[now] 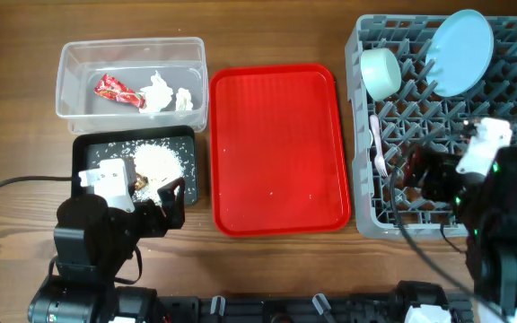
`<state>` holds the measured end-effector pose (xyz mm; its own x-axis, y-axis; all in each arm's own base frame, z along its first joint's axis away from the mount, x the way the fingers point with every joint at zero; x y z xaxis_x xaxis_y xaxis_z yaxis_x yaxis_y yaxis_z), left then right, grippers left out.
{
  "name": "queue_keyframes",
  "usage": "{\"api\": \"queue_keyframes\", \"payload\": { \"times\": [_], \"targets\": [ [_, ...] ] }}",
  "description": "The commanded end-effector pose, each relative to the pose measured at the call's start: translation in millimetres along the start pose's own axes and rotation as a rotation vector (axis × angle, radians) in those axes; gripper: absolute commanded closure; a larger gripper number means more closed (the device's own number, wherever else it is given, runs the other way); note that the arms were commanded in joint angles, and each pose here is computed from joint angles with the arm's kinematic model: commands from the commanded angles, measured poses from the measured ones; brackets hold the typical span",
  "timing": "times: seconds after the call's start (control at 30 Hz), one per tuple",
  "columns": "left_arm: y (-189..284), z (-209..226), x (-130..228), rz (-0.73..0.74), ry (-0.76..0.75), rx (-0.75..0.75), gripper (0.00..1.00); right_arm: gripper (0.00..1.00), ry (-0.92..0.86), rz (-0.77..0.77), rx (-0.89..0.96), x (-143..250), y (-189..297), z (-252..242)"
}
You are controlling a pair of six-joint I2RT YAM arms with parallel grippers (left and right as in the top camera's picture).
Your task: Sort waste into correct bins and load items into the dishwasher rack
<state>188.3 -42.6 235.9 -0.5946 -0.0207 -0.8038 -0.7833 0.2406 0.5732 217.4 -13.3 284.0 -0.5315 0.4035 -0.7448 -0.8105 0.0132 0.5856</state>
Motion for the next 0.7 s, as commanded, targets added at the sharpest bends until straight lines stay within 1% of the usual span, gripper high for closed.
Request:
{"api": "queue_keyframes", "payload": {
  "times": [0.0,0.1,0.17,0.23,0.5,0.67],
  "targets": [
    [-1.4,2.5,2.2,0.003,-0.021,-0.013,0.00,0.00,0.002,-0.081,-0.027,-2.8,21.7,3.9],
    [-1.4,2.5,2.2,0.003,-0.021,-0.013,0.00,0.00,0.049,-0.136,-0.030,-4.4,35.3,3.6],
    [-1.4,2.5,2.2,0.003,-0.021,-0.013,0.00,0.00,0.055,-0.181,-0.071,-6.0,44.1,8.9],
    [-1.4,2.5,2.2,0.003,-0.021,-0.013,0.00,0.00,0.075,-0.259,-0.143,-9.0,49.5,18.2],
    [-1.4,2.5,2.2,0.003,-0.021,-0.013,0.00,0.00,0.113,-0.526,-0.334,0.8,38.6,30.5],
    [-1.4,2.5,2.2,0.003,-0.021,-0.013,0.00,0.00,0.124,-0.709,-0.421,7.7,33.7,31.3]
  ]
}}
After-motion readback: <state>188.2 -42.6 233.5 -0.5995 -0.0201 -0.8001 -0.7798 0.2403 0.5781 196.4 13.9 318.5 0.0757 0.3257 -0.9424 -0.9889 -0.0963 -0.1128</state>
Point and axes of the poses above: each gripper's point midway between its finger pads, its own y axis back along the fingers, its own z axis along the line the jaws close on, x = y × z, the point moved 3 cm from there along y, back along the fingers, and after that the axes turned 14 degrees about -y, right-handed, at the moved point
